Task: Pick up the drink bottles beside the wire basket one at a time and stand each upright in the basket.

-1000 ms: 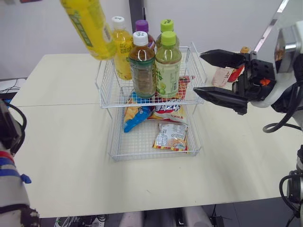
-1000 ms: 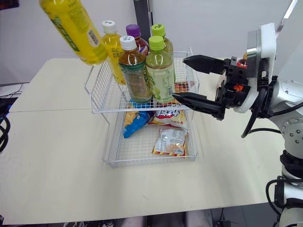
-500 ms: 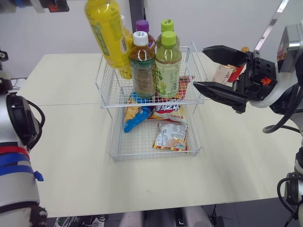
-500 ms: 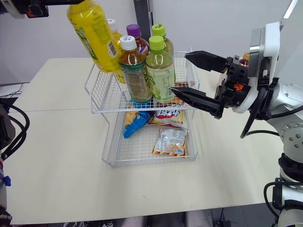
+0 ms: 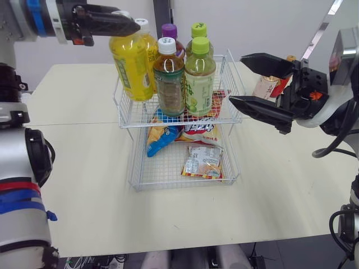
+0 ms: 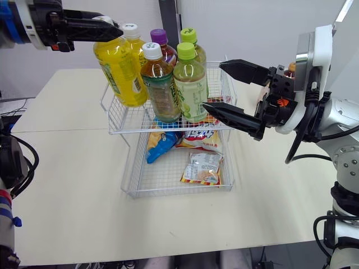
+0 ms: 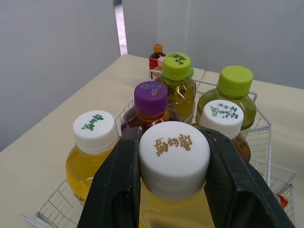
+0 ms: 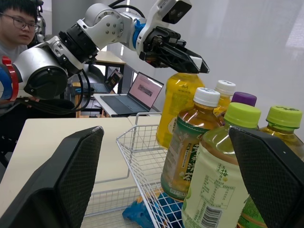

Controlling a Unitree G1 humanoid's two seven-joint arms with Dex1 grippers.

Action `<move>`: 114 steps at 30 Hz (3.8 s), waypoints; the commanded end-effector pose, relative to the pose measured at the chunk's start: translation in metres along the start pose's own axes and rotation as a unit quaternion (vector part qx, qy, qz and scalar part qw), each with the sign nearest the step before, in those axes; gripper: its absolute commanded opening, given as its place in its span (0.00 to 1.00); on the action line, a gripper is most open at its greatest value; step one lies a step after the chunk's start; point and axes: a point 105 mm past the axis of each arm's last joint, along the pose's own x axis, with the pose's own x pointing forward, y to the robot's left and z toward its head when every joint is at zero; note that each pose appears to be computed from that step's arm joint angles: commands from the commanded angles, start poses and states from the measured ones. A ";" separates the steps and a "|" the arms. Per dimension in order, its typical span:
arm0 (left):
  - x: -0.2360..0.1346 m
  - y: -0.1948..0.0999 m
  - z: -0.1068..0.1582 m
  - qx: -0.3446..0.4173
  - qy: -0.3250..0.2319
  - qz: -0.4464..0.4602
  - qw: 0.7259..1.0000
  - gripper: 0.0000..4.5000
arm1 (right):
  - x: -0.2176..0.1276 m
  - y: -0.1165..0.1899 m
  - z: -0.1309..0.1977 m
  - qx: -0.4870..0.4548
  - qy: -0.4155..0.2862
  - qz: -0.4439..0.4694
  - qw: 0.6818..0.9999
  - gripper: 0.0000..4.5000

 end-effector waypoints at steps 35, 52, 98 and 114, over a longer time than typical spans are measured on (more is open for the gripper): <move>-0.002 -0.005 -0.020 0.013 -0.007 0.004 1.000 0.30 | -0.015 0.011 -0.015 -0.041 0.113 -0.015 0.993 1.00; -0.006 -0.007 -0.008 0.009 -0.036 -0.011 0.999 0.72 | -0.015 0.015 -0.003 -0.037 0.126 -0.008 0.991 1.00; -0.179 0.012 -0.157 0.014 0.074 0.433 0.898 1.00 | -0.098 -0.045 -0.025 -0.118 0.183 -0.144 0.965 1.00; -0.162 -0.008 -0.250 0.002 0.088 0.505 0.859 1.00 | -0.162 -0.055 -0.110 -0.105 0.262 -0.243 0.928 1.00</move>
